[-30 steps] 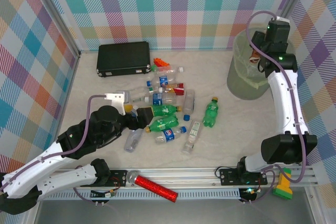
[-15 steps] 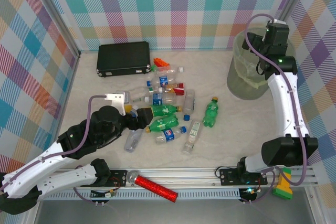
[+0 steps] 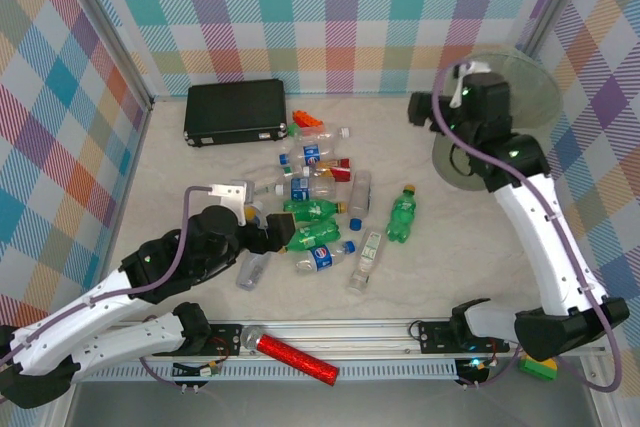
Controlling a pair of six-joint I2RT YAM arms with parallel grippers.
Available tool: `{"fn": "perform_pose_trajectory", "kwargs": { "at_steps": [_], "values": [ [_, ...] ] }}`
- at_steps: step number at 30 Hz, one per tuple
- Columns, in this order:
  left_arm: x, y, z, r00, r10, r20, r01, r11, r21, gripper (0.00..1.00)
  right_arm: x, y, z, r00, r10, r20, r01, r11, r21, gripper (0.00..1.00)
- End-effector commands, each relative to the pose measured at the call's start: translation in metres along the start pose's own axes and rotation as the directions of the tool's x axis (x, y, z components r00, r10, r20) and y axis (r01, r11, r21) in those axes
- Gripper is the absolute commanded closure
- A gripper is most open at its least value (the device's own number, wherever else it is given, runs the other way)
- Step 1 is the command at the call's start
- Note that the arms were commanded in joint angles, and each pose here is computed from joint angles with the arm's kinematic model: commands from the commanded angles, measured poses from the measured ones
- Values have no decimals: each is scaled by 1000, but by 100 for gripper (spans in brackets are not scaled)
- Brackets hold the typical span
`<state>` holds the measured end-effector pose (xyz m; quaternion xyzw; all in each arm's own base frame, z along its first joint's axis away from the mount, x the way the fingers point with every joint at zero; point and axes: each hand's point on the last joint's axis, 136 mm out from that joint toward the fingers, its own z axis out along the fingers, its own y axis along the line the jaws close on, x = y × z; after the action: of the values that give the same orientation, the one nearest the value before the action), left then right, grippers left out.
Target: Put the plastic bottles in the bin
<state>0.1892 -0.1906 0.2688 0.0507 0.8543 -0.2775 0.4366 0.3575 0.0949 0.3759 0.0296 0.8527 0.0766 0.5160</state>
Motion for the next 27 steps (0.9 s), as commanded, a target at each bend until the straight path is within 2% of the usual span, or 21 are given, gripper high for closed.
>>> {"fn": "perform_pose_trajectory", "kwargs": {
  "at_steps": [1, 7, 13, 15, 21, 27],
  "values": [
    [19, -7, 6, 997, 31, -71, -28, 999, 46, 0, 47, 6, 4, 994, 10, -111, -7, 1000, 23, 1],
    [44, -11, 14, 983, 61, -176, -47, 996, 79, 0, 98, 25, 3, 961, 35, -273, -35, 999, 4, 1],
    [44, -4, 12, 988, 44, -149, -35, 997, 65, 0, 168, 37, 1, 861, 115, -495, -148, 989, -28, 1],
    [42, -4, 11, 990, 42, -137, -33, 997, 67, 0, 192, 35, -1, 816, 170, -553, -200, 980, 8, 1],
    [39, -2, 10, 991, 43, -126, -37, 998, 54, 0, 237, 36, -6, 736, 226, -638, -270, 962, 29, 1],
    [41, 0, 12, 994, 21, -104, -15, 998, 65, 0, 274, 44, -7, 667, 245, -704, -272, 959, 77, 13]
  ]
}}
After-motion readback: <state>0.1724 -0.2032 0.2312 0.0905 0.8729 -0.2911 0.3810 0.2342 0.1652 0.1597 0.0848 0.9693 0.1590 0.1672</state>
